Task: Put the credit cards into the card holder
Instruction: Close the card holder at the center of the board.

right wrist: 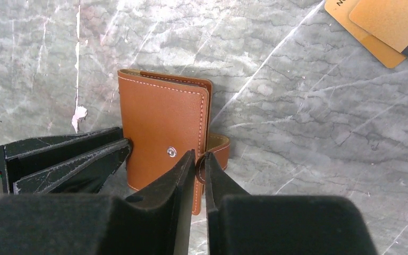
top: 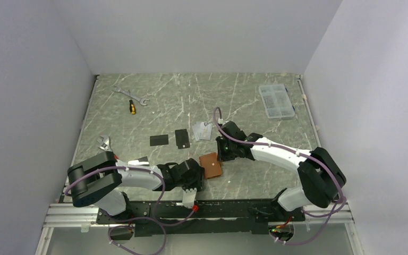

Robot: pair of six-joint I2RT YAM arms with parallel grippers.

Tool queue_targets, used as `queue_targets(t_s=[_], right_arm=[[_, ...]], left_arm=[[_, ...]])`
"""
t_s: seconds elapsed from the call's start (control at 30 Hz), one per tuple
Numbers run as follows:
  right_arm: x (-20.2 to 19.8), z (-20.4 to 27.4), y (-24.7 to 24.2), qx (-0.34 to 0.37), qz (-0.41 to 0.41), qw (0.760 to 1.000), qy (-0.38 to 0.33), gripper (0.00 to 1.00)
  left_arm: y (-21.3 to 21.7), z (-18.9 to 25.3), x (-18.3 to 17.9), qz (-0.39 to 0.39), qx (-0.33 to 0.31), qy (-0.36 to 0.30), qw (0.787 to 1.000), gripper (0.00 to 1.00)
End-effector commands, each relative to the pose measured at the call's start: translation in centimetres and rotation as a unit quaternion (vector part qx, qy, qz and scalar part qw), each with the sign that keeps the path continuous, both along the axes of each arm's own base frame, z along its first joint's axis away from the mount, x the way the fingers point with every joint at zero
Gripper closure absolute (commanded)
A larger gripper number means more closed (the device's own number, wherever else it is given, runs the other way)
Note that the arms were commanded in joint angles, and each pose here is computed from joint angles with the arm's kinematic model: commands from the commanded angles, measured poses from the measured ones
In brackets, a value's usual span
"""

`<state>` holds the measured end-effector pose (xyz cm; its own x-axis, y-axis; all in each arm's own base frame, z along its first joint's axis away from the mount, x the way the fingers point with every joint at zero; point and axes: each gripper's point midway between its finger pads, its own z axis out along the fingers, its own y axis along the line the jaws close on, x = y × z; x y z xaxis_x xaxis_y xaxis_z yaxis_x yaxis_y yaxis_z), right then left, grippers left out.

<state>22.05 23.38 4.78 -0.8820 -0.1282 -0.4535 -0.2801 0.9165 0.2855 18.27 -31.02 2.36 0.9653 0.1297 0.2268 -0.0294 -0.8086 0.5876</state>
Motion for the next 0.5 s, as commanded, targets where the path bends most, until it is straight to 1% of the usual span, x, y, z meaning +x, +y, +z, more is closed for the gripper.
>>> queue_targets(t_s=[0.0,0.1,0.2,0.23,0.37,0.47], right_arm=[[0.7,1.3,0.1,-0.001,-0.006,1.000,-0.015,0.89],[1.1,1.7,-0.4,-0.013,-0.013,0.999,-0.026,0.95],[1.1,1.8,-0.7,-0.021,-0.016,0.999,-0.026,1.00],[1.0,1.8,-0.9,-0.023,-0.018,0.999,-0.025,1.00],[0.6,1.6,-1.4,-0.031,-0.021,0.999,-0.021,1.00],[0.1,1.9,-0.9,-0.010,-0.019,1.000,-0.014,1.00]], left_arm=[[2.4,-3.1,-2.4,-0.011,0.063,0.057,0.996,0.72],[2.9,-3.5,-2.5,-0.010,0.077,0.059,0.995,0.71],[2.3,-3.1,-2.0,0.001,0.060,0.054,0.997,0.70],[2.0,-2.7,-1.8,0.006,0.047,0.053,0.997,0.70],[1.0,-2.0,-1.4,0.011,0.019,0.045,0.999,0.60],[0.6,-1.6,-1.0,0.016,0.012,0.039,0.999,0.57]])
